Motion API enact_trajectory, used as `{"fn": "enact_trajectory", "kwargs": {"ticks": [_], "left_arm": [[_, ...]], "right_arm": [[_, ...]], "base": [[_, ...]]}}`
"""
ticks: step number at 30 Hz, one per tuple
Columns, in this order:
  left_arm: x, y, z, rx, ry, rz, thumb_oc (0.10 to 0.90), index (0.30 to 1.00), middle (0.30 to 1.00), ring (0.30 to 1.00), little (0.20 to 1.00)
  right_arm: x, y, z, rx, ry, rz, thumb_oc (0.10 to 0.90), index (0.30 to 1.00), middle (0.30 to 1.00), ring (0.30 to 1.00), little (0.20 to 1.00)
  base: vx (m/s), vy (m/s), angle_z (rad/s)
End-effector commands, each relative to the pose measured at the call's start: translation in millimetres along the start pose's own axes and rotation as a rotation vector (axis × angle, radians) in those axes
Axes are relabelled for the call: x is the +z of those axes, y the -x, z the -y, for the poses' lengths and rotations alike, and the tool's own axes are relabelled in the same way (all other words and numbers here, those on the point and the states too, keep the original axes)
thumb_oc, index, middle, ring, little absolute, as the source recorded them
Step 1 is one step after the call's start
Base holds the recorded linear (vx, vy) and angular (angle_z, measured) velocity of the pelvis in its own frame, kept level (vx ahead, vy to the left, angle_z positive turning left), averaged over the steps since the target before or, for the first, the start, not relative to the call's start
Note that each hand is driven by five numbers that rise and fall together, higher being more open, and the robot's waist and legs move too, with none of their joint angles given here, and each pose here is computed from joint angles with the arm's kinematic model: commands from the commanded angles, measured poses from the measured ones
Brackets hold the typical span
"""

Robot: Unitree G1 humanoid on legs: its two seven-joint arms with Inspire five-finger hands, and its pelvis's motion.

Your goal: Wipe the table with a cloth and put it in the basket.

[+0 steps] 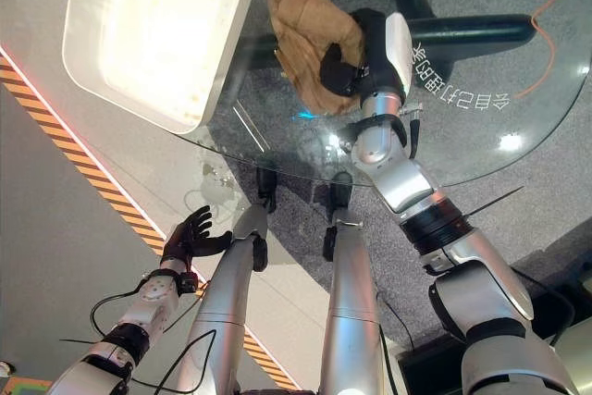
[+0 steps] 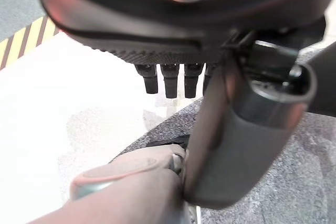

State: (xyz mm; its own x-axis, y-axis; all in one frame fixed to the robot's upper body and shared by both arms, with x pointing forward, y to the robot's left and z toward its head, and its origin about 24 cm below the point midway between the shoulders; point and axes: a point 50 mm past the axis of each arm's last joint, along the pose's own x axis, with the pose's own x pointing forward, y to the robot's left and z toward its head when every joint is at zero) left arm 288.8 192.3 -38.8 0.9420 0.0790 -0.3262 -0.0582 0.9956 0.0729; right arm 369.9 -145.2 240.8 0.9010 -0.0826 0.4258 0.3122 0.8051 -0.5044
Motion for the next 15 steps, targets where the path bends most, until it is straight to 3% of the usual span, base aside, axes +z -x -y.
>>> {"fn": "enact_trajectory", "kwargs": {"ticks": [1, 15], "left_arm": [[-38, 21, -2, -0.008, -0.059, -0.103, 0.8, 0.9, 0.9, 0.9, 0.9], [-25, 13, -16, 0.004, -0.118, -0.07, 0.8, 0.9, 0.9, 0.9, 0.9]], "right_arm": [[-21, 25, -48, 0.309, 0.005, -0.075, 0.1, 0.3, 0.3, 0.3, 0.2], [-11, 49, -84, 0.79, -0.031, -0.03, 0.1, 0.3, 0.3, 0.3, 0.2]], "base": [[-0.01, -0.041, -0.02], [0.0, -0.041, 0.04]]}}
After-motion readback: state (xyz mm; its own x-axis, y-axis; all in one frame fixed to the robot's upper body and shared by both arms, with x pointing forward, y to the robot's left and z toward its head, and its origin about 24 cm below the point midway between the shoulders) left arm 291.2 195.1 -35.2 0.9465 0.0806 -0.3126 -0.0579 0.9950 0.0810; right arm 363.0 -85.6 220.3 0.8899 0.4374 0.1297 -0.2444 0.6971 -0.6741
